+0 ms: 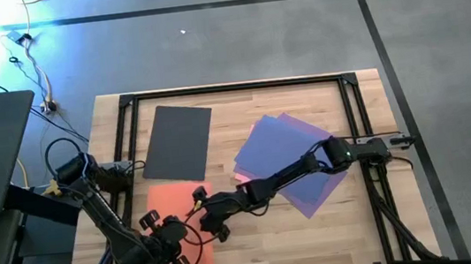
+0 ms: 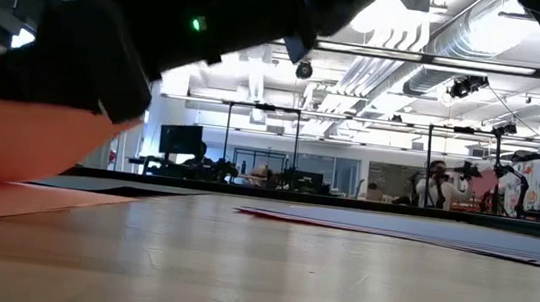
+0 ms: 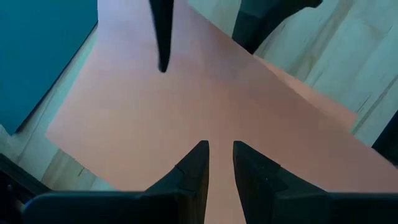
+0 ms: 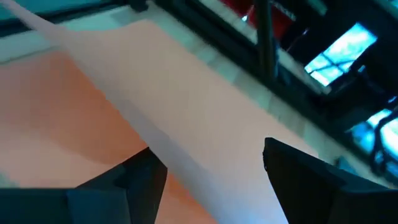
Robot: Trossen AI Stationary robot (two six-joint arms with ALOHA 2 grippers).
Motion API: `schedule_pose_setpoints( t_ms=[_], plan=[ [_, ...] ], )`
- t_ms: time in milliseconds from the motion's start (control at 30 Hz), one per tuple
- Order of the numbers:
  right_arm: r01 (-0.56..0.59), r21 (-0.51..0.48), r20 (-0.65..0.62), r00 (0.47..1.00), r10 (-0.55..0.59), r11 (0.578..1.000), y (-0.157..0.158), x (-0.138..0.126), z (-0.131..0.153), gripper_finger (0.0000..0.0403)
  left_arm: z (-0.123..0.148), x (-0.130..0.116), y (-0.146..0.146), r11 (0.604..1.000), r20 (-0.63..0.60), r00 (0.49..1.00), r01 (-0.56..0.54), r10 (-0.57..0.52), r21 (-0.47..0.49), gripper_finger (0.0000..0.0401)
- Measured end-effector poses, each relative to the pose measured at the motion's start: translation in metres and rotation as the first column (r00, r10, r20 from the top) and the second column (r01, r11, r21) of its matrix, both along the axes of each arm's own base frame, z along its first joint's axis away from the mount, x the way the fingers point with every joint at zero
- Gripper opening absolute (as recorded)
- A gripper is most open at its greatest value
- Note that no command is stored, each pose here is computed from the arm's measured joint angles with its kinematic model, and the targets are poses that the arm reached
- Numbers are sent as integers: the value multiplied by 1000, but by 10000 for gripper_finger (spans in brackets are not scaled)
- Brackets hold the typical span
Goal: Organize paper
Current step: Stack the right orange paper on top of the left orange paper
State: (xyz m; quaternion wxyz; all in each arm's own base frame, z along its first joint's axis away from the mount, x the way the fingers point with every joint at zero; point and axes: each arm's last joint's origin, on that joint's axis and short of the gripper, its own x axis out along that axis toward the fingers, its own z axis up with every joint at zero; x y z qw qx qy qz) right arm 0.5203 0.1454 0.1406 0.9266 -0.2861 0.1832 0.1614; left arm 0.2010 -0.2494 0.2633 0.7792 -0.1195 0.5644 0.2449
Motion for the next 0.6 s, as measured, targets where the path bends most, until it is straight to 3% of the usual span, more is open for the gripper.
schedule_pose_setpoints(
  t_ms=[300, 467, 600],
  plan=[
    [26, -77, -77, 996, -32, 997, -20, 2, -7, 245, -1, 0, -1, 1000, -5, 1000, 8, -8, 5, 52],
    [-37, -191, -149, 989, 8, 981, -25, -2, -14, 245, -1, 0, -1, 1000, -6, 1000, 7, -7, 2, 52],
    [-57, -199, -187, 982, 19, 978, -23, -5, -17, 245, -1, 0, -1, 1000, -7, 1000, 8, -8, 1, 52]
  ],
)
